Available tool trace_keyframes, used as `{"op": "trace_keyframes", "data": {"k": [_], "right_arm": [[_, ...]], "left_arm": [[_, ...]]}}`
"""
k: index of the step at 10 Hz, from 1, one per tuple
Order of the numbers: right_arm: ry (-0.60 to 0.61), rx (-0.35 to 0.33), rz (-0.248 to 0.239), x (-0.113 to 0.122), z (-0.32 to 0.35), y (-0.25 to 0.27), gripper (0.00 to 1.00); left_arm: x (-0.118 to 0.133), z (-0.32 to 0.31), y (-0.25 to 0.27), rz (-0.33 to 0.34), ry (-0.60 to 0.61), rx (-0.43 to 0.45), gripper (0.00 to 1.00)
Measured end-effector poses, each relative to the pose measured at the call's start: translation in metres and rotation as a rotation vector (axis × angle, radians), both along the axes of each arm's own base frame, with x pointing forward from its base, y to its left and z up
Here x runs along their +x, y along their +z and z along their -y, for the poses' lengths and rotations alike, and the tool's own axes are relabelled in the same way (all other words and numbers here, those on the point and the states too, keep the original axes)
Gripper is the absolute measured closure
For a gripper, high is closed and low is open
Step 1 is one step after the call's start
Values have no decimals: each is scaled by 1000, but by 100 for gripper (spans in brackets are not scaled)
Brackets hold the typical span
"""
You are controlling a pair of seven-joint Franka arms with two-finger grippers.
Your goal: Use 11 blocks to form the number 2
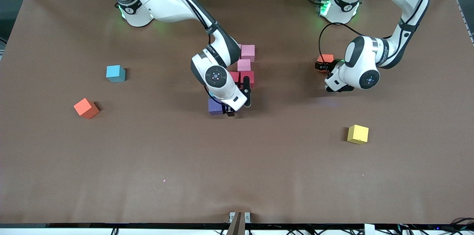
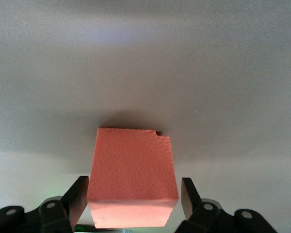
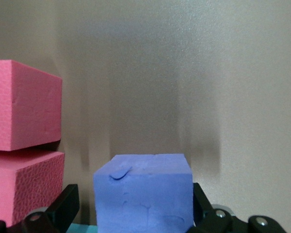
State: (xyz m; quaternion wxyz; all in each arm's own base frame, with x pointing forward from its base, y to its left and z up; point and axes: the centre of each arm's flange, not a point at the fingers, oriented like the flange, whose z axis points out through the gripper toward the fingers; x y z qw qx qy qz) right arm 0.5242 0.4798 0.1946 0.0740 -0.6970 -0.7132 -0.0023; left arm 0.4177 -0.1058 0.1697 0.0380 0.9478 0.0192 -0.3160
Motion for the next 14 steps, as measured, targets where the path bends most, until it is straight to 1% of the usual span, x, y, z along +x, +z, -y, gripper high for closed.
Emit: {"op": "trace_keyframes", "data": {"k": [2,3,4,5,7,8,10,11,12,13,14], "right_arm": [[0,-1,-3,0,0,0,0],[0,-1,-2,0,0,0,0],[-1,2,2,1,0,3,0],[-2,10,11,4,-1,10,0],[-9,22,32,10,1,30,0],[-9,23,33,11,2,41,0],[-7,20,25,11,5,63,0],[-13,22,30,14,9,78,0],[-45,25,41,16,19,97,0],[-108,23,52,20,35,116,0],[-175,23,68,29,59,137,0]], "left_arm": [[0,0,0,-2,0,0,16],[0,0,0,-2,-1,0,19],[0,0,0,-2,-1,0,26],[0,0,0,-3,-1,0,29],[0,0,-1,-8,0,-2,40],[1,0,-1,-13,1,-3,40],[6,0,1,-13,3,-5,45],[14,0,7,-18,2,-8,45],[28,1,20,-27,6,-8,45],[45,3,37,-25,22,-1,45],[62,5,55,-14,45,12,45]]}}
